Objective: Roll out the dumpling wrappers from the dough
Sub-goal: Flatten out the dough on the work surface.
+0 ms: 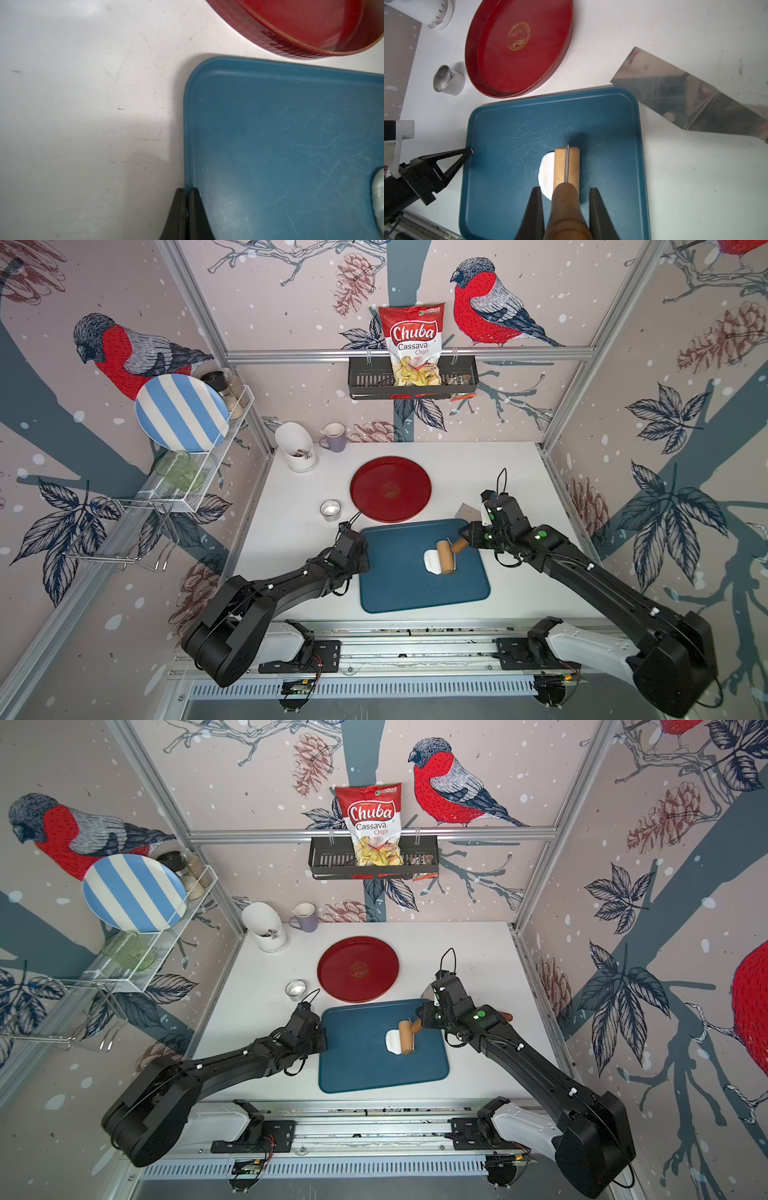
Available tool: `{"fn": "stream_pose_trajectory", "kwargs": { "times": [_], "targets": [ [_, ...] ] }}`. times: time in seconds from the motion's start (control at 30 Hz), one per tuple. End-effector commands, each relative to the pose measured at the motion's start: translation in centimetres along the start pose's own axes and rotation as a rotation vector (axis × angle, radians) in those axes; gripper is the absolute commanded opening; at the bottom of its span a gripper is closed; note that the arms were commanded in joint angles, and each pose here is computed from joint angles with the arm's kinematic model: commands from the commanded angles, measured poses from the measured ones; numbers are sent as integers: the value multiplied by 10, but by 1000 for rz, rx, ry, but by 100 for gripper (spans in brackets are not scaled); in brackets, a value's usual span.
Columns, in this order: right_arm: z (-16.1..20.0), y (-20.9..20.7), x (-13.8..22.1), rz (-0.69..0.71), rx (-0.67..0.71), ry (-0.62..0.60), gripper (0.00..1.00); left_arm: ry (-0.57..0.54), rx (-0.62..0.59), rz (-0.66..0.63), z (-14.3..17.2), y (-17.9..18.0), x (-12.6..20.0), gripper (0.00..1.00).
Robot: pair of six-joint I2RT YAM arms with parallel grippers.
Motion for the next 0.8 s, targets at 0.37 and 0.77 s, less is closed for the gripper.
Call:
{"fn": "stream_pose_trajectory", "kwargs": {
  "times": [0.37, 0.77],
  "targets": [
    [25, -9, -8, 41, 1, 139, 0, 16, -4, -36, 4, 6, 0, 0],
    [30, 2, -11, 25, 18, 175, 0, 18, -6, -33, 4, 5, -1, 0]
  ]
}}
Point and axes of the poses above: each gripper's point midway between its finger pads, its own x axis back along the fingers, its own y axis along the line the jaws close on, z = x × y, the point moved 7 cm from there along x, back along the fingers, and after that the axes turned 5 degrees about -x, right-handed, at the moved point
